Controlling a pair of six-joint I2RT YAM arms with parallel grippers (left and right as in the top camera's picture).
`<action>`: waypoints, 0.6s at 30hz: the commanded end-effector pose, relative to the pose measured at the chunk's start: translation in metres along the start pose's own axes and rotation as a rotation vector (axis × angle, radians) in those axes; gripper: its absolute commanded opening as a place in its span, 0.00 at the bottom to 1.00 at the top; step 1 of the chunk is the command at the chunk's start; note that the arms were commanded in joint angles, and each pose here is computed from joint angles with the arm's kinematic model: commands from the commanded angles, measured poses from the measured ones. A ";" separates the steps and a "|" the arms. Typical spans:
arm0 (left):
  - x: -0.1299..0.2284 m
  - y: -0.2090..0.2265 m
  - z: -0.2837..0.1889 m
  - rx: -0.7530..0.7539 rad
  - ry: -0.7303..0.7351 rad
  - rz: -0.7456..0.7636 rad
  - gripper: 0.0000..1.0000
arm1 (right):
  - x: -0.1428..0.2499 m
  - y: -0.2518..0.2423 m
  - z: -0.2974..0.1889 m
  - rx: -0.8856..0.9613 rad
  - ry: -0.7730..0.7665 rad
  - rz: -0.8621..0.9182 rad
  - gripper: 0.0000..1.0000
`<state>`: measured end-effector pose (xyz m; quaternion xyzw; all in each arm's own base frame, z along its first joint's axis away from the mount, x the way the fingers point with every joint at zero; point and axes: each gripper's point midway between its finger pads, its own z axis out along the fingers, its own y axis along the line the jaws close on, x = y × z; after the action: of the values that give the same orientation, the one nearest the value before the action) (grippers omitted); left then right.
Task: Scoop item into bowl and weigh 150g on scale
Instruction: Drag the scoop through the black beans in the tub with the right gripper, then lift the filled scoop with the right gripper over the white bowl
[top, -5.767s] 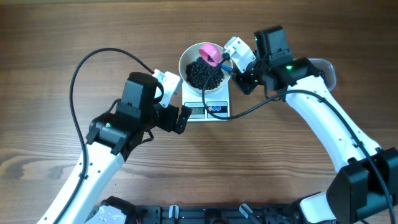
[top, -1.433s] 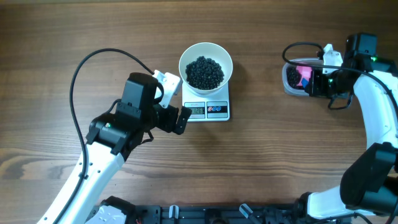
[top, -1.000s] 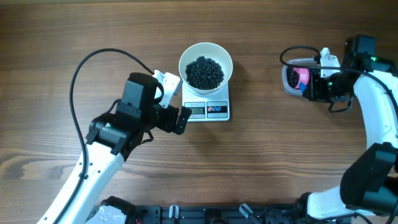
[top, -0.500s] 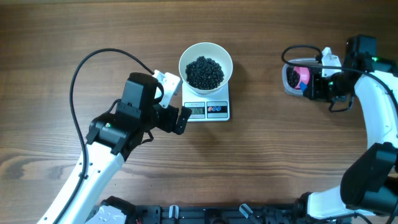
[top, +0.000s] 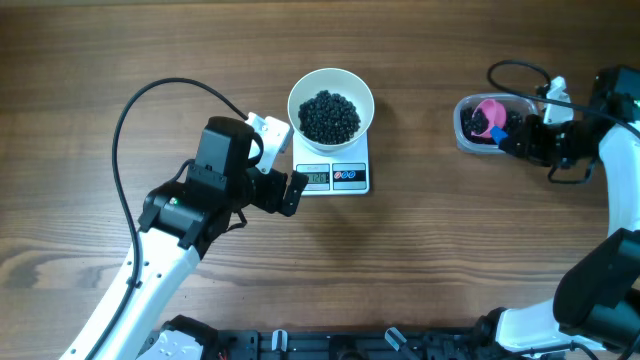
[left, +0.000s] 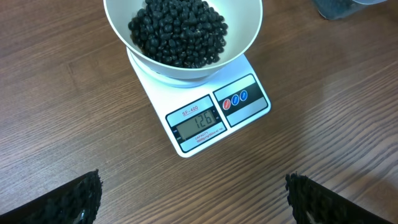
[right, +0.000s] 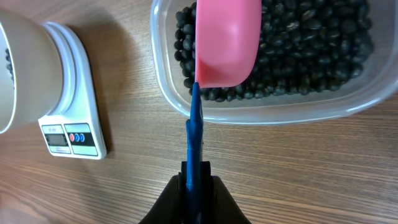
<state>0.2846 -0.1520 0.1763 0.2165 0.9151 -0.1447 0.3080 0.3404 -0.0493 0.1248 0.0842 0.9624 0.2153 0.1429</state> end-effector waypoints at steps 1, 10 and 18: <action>0.003 -0.004 0.002 0.019 0.010 0.004 1.00 | -0.005 0.005 -0.013 -0.070 -0.050 0.015 0.04; 0.003 -0.004 0.002 0.019 0.010 0.004 1.00 | -0.018 0.004 -0.041 -0.274 -0.170 0.121 0.04; 0.003 -0.004 0.002 0.019 0.010 0.004 1.00 | -0.031 0.036 -0.070 -0.558 -0.266 0.133 0.04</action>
<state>0.2845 -0.1519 0.1762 0.2165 0.9151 -0.1446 0.3079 0.3449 -0.0742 0.1709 0.1619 0.8791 0.3834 0.2325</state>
